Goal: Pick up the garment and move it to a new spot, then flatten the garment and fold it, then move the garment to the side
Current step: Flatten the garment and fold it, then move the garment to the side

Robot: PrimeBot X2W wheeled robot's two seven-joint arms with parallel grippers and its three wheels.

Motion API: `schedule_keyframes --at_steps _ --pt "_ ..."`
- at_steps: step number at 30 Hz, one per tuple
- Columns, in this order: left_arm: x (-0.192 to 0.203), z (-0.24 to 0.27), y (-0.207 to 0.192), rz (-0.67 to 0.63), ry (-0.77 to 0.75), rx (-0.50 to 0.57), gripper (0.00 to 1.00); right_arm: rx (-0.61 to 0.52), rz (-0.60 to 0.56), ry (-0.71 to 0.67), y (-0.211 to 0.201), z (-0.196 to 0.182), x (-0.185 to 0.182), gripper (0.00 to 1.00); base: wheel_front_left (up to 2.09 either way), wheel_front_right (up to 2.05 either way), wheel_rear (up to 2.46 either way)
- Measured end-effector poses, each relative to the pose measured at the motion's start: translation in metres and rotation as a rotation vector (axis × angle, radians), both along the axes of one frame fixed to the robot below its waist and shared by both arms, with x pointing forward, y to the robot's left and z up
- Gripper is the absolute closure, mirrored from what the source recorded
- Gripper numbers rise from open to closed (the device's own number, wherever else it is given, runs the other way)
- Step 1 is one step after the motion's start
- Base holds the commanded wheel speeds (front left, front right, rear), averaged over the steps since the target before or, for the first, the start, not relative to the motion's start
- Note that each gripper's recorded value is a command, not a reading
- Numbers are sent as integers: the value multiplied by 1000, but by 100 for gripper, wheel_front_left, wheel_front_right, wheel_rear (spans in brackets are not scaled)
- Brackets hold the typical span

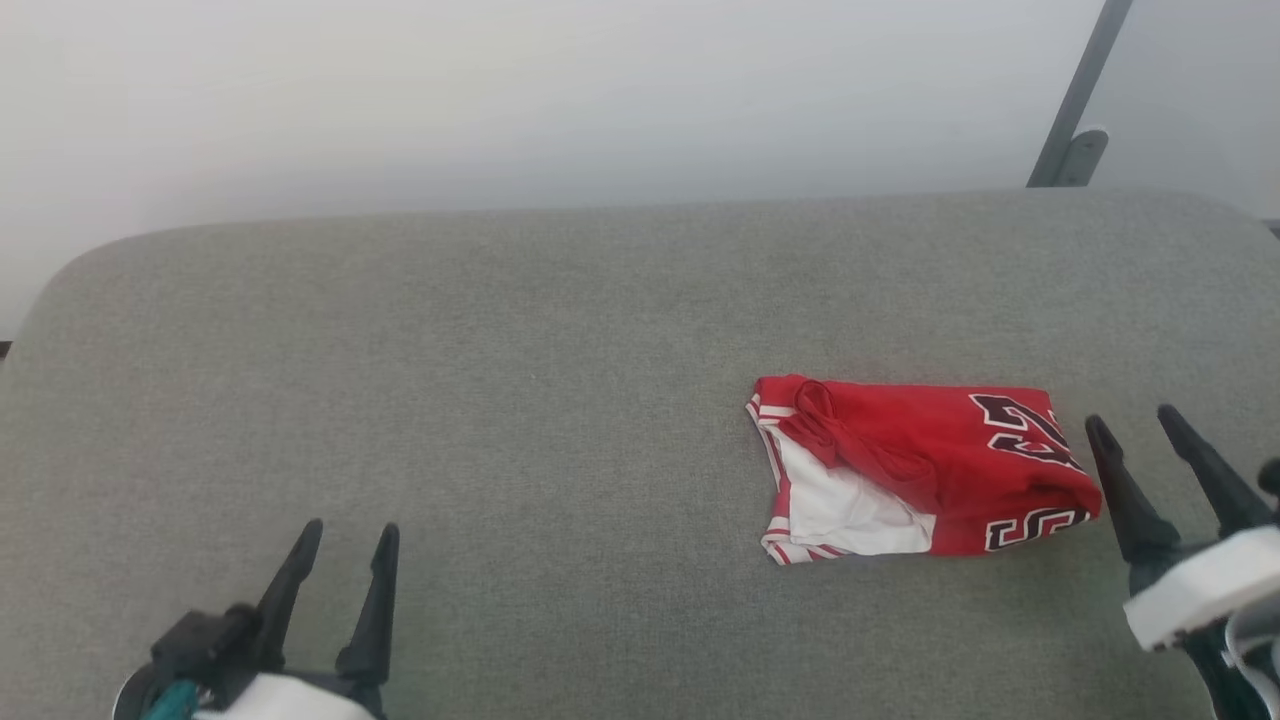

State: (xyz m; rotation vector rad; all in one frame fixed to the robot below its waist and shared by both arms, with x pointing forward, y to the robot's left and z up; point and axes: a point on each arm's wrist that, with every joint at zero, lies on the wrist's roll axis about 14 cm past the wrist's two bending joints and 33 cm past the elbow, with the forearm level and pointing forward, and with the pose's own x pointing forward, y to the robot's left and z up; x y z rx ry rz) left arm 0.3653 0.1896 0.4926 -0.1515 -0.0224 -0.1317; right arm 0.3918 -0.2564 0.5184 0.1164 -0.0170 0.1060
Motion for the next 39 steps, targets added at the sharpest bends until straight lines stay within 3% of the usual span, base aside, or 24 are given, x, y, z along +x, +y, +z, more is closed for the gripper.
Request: schedule_keyframes --at_steps 13,27,32,39 --pt "-24 -2 11 57 3 5 0 33 -74 -3 -12 -10 -30 0 0 0 0" --pt "-13 -4 4 44 7 0 0 30 -56 31 -7 -10 -15 0 0 0 0" --pt "7 -3 -8 11 -1 -6 0 -22 -25 134 -12 -12 18 0 0 0 0" --pt "41 -11 -25 -37 5 -15 0 -93 23 437 -19 -49 57 0 0 0 0"
